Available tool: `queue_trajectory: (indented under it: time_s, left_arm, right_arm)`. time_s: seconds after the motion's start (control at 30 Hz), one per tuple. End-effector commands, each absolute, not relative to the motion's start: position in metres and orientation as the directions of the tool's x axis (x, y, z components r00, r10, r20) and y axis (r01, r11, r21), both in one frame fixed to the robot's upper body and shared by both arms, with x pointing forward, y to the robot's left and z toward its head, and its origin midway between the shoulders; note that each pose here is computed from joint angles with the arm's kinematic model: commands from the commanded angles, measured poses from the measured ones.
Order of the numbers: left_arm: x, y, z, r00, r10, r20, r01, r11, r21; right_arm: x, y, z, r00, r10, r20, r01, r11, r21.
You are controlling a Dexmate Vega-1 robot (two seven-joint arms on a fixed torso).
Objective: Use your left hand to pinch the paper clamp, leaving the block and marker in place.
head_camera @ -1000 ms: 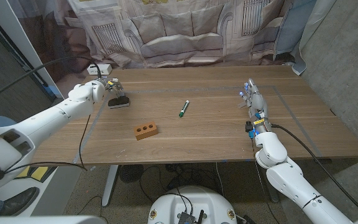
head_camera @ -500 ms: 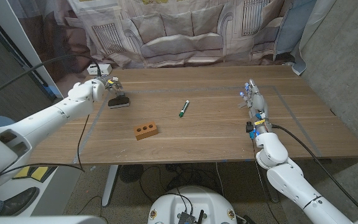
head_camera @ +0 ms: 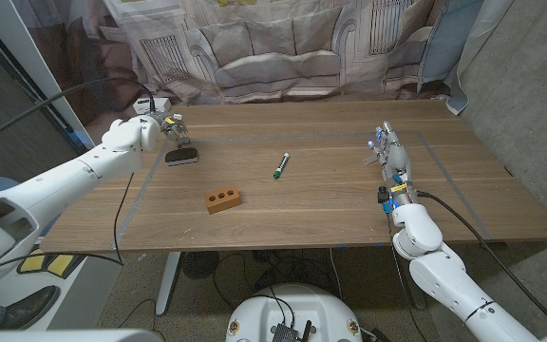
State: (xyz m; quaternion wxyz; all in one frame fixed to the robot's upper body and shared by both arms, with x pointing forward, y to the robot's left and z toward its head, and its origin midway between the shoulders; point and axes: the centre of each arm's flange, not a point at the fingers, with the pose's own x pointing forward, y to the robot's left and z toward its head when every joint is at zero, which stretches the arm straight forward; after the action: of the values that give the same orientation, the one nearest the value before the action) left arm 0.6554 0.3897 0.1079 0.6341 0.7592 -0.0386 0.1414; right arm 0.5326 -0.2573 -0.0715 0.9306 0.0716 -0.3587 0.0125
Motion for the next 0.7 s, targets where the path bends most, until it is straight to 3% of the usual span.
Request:
queue_trajectory:
  time_s: [0.03, 0.7]
  left_arm:
    - [0.636, 0.384, 0.12, 0.954, 0.116, 0.276, -0.25, -0.202, 0.947]
    - [0.615, 0.377, 0.132, 0.948, 0.103, 0.301, -0.275, -0.213, 0.938]
  right_arm:
    - [0.533, -0.259, -0.074, 0.74, -0.025, 0.672, -0.084, 0.988, 0.129]
    - [0.53, -0.262, -0.078, 0.739, -0.034, 0.673, -0.079, 0.987, 0.137]
